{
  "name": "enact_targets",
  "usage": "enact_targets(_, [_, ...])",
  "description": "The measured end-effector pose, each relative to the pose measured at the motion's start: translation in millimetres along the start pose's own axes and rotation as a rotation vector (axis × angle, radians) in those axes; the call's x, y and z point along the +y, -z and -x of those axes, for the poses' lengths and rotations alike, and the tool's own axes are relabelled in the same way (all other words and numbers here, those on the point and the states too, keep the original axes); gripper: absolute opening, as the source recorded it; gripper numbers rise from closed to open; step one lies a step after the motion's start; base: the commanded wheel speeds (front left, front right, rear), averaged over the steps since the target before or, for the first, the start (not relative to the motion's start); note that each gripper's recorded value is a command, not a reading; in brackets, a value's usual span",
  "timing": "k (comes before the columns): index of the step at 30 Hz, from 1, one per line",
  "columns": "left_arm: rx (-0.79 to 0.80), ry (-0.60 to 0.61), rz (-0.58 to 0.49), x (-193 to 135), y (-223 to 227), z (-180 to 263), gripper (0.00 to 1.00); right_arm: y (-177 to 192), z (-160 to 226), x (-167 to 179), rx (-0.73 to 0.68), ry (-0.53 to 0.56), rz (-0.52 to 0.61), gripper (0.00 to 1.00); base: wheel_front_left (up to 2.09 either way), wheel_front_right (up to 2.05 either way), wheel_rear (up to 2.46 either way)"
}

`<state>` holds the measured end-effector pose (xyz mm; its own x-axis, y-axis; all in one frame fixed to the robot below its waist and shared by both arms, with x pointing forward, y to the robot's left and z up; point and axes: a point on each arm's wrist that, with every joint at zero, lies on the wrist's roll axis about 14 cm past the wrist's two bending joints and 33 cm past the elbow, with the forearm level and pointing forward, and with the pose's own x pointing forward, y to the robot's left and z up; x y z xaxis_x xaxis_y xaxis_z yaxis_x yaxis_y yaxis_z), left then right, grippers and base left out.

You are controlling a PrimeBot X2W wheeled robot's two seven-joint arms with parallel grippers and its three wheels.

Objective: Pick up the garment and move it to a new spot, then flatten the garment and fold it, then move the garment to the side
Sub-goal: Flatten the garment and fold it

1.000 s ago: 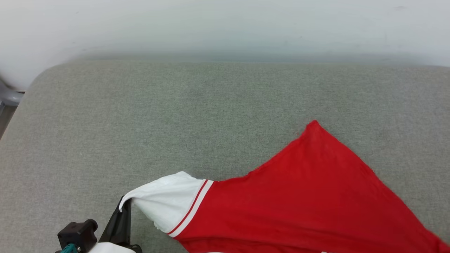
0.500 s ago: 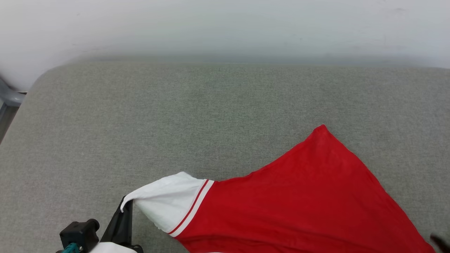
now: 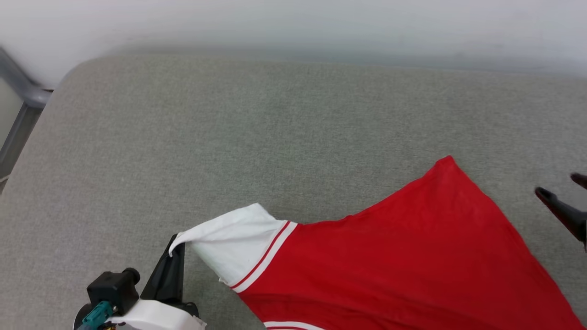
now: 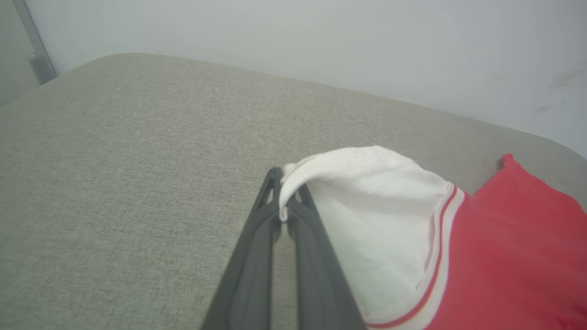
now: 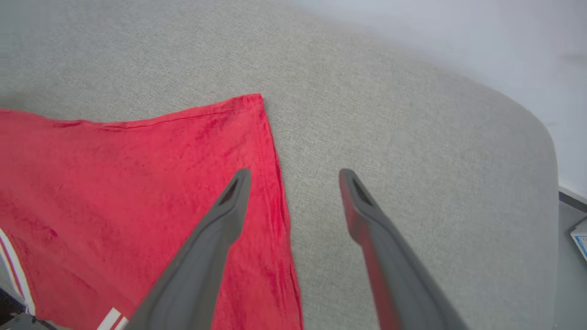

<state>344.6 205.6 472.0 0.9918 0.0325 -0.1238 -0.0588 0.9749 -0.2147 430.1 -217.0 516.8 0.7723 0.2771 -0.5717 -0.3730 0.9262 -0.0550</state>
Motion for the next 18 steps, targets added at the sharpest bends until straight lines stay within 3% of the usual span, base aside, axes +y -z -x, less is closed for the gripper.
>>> enact_targets(7, [0.005,0.004,0.002,-2.3,2.9,-10.9,0.0,-12.2,-55.9,21.0,0.148,-0.073,0.108,1.0,0.0,0.0,0.0])
enact_targets(18, [0.021,-0.013,0.002,0.9,11.2,-28.4,0.0,17.5,-139.2,48.4,0.36,-0.141,0.171,1.0,0.0,0.0,0.0])
